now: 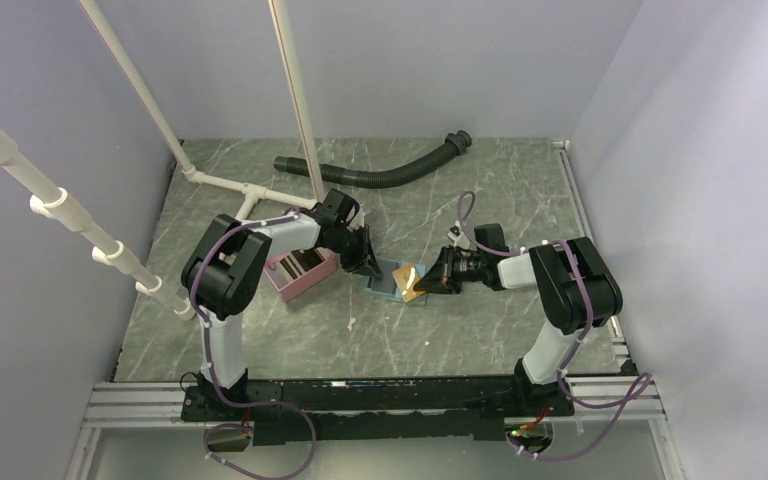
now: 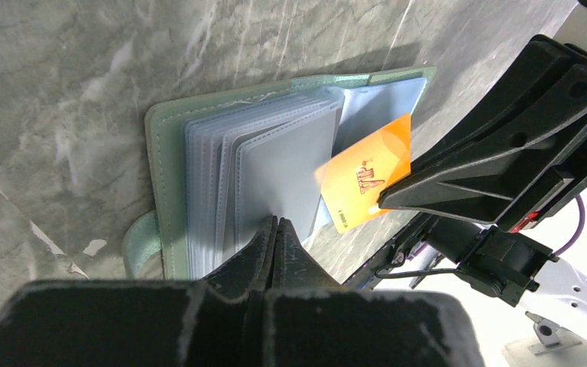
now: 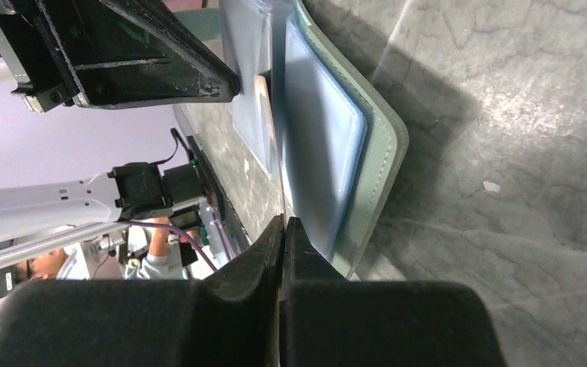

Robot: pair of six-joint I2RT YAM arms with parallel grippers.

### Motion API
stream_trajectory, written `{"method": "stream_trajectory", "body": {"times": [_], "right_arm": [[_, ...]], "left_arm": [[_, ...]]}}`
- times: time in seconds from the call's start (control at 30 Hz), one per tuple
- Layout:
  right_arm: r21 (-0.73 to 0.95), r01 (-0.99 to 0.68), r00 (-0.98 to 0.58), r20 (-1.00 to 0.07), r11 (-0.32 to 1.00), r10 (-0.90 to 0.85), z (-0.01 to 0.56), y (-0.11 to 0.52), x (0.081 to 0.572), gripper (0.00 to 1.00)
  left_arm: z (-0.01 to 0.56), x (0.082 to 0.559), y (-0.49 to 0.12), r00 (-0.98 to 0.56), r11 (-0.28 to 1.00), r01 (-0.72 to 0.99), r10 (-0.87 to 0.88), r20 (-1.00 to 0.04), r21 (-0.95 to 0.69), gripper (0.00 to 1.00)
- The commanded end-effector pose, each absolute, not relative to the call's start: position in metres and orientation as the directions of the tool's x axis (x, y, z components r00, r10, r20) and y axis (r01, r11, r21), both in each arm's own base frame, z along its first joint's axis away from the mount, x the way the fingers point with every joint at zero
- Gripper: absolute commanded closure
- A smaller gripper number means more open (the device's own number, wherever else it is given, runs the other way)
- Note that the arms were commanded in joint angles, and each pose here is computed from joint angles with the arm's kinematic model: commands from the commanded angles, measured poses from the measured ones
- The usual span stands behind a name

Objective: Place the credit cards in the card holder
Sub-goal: Insert the credit card into the card holder.

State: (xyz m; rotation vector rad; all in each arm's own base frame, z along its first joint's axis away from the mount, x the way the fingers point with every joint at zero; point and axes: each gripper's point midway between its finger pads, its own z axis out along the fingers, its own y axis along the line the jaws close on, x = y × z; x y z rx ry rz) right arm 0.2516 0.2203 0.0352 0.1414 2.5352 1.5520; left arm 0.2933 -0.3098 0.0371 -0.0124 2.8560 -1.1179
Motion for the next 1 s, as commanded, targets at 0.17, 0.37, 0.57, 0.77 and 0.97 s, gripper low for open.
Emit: {"method": "stream_trajectory", "body": {"times": [0.17,0.37,0.57,0.77,0.97], "right_arm": [[0.893,-0.049,-0.967,-0.155,0.448,0.203,0.038,0.225,0.271,1.0],[0.905,-0.029,-0.944,-0.165,0.424,0.286,0.036,0.232,0.287,1.0],[0.908,-0.03,-0.91,-0.197,0.417,0.366,0.038,0.233,0.3,1.0],[0.9,-0.047,-0.886,-0.237,0.433,0.398,0.036,0.242,0.299,1.0],[0.888,-0.053,-0.875,-0.261,0.456,0.407,0.028,0.246,0.297,1.0]], "left_arm": [[0.019,0.293,-0.301,-0.997,0.775,0.028,-0.025,-0.075,-0.631,1.0],[0.015,0.291,-0.302,-0.998,0.771,0.023,-0.024,-0.065,-0.637,1.0],[0.015,0.288,-0.302,-0.998,0.763,0.018,-0.026,-0.058,-0.646,1.0],[0.013,0.288,-0.303,-0.998,0.761,0.02,-0.023,-0.058,-0.648,1.0],[0.014,0.288,-0.305,-0.998,0.75,0.02,-0.024,-0.057,-0.661,1.0]]}}
